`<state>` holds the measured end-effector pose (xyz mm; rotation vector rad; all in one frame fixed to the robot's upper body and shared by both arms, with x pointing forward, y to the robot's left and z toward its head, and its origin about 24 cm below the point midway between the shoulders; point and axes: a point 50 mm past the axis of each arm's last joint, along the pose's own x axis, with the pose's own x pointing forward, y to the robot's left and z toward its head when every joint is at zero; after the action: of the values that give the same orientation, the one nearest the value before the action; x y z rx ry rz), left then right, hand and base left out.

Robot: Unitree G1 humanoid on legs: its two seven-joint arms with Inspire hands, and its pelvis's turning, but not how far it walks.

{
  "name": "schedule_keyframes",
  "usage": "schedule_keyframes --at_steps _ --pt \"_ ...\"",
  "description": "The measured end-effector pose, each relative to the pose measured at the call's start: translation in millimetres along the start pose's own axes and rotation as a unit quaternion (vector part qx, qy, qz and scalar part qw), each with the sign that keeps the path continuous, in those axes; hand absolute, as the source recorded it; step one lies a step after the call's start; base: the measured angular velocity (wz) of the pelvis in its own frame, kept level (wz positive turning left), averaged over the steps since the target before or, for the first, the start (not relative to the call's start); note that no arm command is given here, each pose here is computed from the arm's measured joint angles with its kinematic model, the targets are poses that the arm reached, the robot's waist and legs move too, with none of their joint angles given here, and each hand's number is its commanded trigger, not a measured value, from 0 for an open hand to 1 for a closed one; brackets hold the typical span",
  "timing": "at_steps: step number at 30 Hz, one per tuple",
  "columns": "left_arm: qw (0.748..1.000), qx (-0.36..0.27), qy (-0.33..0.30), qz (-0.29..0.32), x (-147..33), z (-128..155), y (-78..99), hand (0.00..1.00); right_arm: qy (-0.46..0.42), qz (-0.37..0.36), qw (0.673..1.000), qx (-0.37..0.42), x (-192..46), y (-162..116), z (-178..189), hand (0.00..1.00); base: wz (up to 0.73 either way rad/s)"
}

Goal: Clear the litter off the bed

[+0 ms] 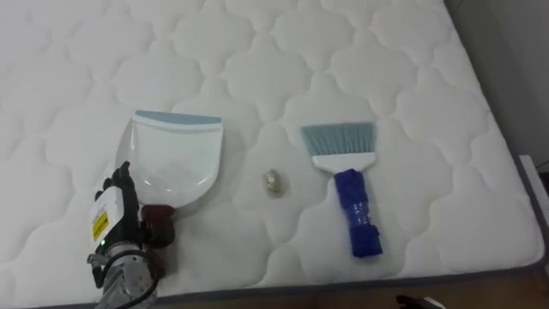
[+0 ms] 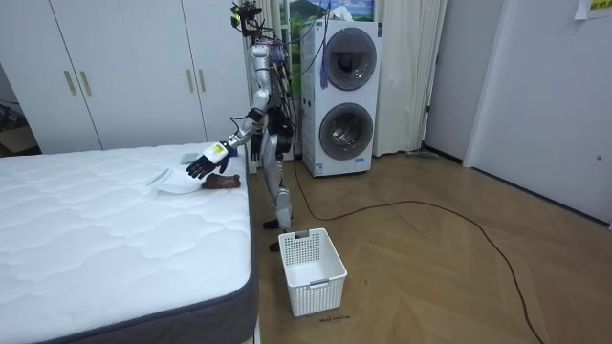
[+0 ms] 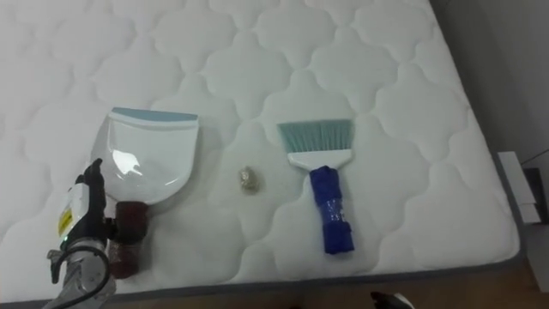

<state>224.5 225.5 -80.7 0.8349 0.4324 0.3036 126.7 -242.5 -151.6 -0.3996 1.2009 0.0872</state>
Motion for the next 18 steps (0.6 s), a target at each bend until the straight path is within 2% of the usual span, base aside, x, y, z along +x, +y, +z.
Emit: schedule_keyframes --at_steps 9,18 --pt "0.996 0.016 0.064 -0.053 -17.0 -25 -17.2 0.00 0.015 0.024 1.000 -0.007 1 13 -1 0.00 0.01" --pt "0.991 0.037 0.103 -0.070 -23.1 -40 -20.6 0.00 0.017 0.025 0.999 -0.011 1 15 1 0.00 0.00"
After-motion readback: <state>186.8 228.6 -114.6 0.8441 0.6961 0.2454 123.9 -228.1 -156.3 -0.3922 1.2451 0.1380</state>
